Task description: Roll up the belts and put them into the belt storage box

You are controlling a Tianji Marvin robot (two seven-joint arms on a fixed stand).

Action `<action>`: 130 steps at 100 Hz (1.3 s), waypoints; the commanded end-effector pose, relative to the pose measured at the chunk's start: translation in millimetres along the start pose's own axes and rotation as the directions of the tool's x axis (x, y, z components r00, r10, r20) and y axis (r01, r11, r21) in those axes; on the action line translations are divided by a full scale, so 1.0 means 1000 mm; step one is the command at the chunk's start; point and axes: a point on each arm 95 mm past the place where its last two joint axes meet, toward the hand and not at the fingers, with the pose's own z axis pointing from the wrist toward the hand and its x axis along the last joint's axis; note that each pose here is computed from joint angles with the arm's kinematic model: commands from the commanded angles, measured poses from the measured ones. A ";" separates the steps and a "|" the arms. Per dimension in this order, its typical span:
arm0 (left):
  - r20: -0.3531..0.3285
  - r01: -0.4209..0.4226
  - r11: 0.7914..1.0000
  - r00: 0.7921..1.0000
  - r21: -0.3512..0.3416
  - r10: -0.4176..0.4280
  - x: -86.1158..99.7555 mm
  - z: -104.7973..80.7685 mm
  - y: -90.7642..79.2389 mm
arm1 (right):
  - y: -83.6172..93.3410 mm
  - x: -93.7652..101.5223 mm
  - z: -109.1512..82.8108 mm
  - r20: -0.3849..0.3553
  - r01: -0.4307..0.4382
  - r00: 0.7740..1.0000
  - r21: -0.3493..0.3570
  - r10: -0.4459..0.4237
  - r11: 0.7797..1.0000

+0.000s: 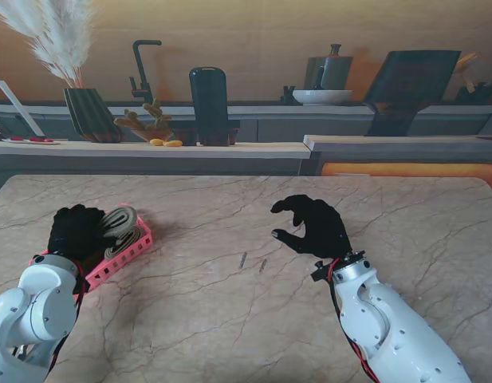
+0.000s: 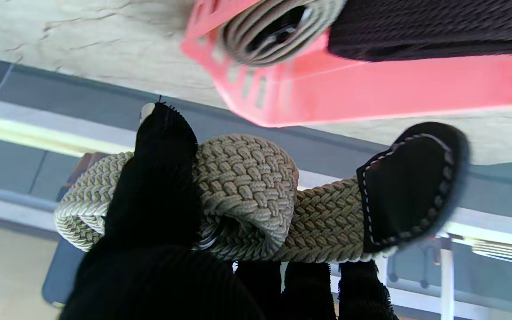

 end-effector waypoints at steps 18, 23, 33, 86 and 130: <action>0.097 -0.064 0.996 0.993 -0.055 0.069 -0.025 0.004 0.019 | -0.008 -0.001 0.001 0.025 -0.014 1.000 0.028 0.013 1.000; 0.114 -0.072 0.995 0.990 -0.063 0.079 -0.028 0.007 0.023 | -0.009 -0.001 0.001 0.031 -0.018 0.999 0.033 0.017 0.999; 0.156 -0.056 0.998 0.986 -0.038 0.061 -0.032 0.014 0.030 | -0.011 -0.003 0.001 0.039 -0.024 0.999 0.044 0.022 0.999; 0.202 -0.101 0.991 0.972 -0.086 0.116 -0.041 0.042 0.050 | -0.016 -0.006 0.003 0.065 -0.041 0.997 0.073 0.036 0.996; 0.228 -0.154 0.969 0.954 -0.192 0.196 -0.044 0.047 0.053 | -0.018 -0.008 0.003 0.077 -0.047 0.996 0.074 0.042 0.996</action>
